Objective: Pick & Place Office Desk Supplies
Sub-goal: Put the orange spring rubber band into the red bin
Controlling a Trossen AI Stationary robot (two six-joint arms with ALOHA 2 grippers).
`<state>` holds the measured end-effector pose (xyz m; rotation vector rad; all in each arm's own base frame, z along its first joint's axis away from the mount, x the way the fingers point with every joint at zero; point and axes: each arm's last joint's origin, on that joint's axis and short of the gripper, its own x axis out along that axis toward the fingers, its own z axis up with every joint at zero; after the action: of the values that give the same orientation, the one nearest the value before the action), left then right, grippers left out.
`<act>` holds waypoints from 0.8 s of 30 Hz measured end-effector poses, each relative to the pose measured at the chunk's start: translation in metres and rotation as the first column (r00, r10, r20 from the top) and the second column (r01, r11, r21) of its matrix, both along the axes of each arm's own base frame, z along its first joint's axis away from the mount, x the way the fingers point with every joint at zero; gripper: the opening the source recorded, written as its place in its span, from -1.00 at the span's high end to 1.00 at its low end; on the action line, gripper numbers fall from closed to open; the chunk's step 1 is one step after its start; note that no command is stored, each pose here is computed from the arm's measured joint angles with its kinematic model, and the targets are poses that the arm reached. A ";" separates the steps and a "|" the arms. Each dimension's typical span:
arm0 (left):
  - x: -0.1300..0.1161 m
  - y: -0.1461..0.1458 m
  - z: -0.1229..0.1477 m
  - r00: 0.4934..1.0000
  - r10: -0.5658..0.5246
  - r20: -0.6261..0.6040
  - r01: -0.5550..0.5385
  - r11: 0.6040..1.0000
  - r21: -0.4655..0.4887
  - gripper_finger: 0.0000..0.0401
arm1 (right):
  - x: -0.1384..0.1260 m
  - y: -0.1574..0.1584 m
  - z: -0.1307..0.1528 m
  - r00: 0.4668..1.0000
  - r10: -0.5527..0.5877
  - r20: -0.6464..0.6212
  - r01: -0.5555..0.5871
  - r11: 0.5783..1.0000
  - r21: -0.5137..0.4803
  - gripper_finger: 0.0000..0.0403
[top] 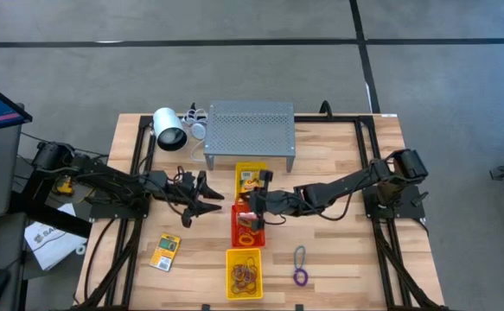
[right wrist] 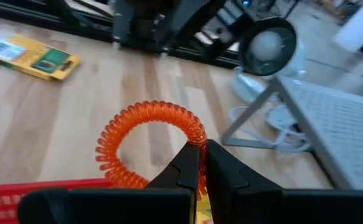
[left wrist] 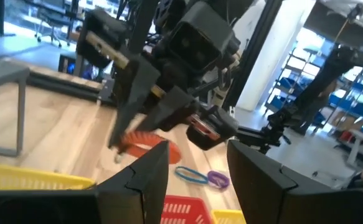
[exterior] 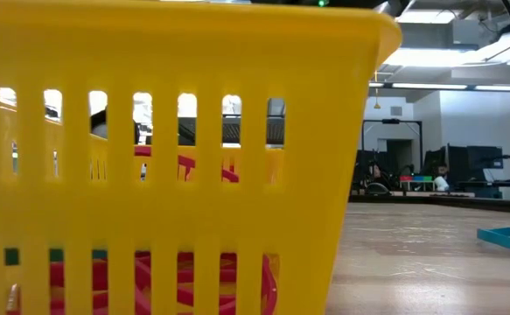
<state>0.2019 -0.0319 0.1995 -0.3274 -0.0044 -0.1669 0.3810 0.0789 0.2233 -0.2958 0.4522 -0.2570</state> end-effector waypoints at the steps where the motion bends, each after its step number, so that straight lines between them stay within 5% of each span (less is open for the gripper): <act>1: 0.000 0.000 0.000 1.000 -0.001 -0.003 0.001 1.000 -0.018 0.21 | 0.000 0.000 0.001 1.000 -0.011 -0.002 0.011 1.000 -0.016 0.95; 9: 0.000 0.002 0.000 0.998 0.058 -0.024 -0.061 0.987 -0.150 0.21 | 0.008 0.000 0.022 1.000 -0.001 -0.019 -0.001 0.995 -0.101 0.95; 24: 0.027 0.009 -0.005 0.987 0.119 -0.106 -0.135 0.976 -0.168 -0.05 | 0.042 -0.006 0.020 0.972 -0.114 -0.208 0.066 0.972 -0.226 0.95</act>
<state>0.2288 -0.0225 0.1943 -0.5093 0.0546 -0.0234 0.4231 0.0731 0.2430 -0.5224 0.6587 -0.3660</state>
